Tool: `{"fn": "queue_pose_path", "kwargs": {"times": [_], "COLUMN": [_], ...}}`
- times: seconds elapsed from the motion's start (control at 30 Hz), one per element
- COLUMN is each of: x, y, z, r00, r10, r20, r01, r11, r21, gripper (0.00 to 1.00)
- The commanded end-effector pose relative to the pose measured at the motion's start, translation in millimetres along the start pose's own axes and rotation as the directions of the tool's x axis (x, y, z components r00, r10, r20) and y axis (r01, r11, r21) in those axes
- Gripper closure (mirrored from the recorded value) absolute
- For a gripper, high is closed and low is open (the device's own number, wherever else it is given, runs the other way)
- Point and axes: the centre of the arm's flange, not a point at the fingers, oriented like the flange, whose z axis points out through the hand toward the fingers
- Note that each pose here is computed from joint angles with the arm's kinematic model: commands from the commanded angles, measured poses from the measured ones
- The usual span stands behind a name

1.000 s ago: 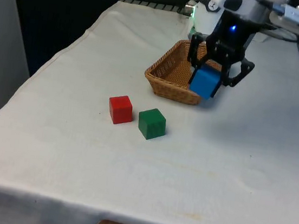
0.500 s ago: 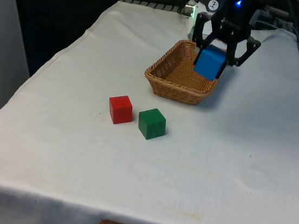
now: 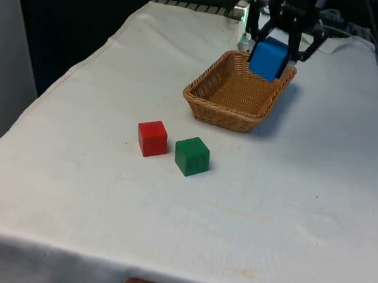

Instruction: Pick up the blue cube and place it into the basket.

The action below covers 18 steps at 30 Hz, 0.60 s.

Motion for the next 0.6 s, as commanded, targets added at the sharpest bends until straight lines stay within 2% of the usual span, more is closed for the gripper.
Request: {"fn": "queue_pose_path", "kwargs": {"times": [0.0,0.13,0.17,0.2,0.43,0.47,0.5,0.57], "x": [-3.4,-16.9,-12.9,-19.7,-41.3,-38.3,-43.7,-49.5], "y": [1.3,8.6,7.3,9.6,20.8,20.2,22.6,26.0], "z": [-4,-12,-9,-14,-24,-22,-25,-25], "r00": [1.0000,1.0000,1.0000,1.0000,0.9999,0.9999,0.9999,0.9999], "r10": [0.001,0.006,0.004,0.007,0.013,0.012,0.015,0.016], "r20": [-0.002,0.000,0.002,0.001,0.002,0.004,0.003,0.004], "r01": [0.000,-0.006,-0.004,-0.007,-0.013,-0.012,-0.015,-0.016], "r11": [0.9998,0.9997,1.0000,0.9996,0.9993,0.9998,0.9993,0.9992], "r21": [0.019,0.024,0.005,0.026,0.034,0.017,0.035,0.035], "gripper": [1.00,1.00,1.00,1.00,1.00,1.00,1.00,1.00]}}
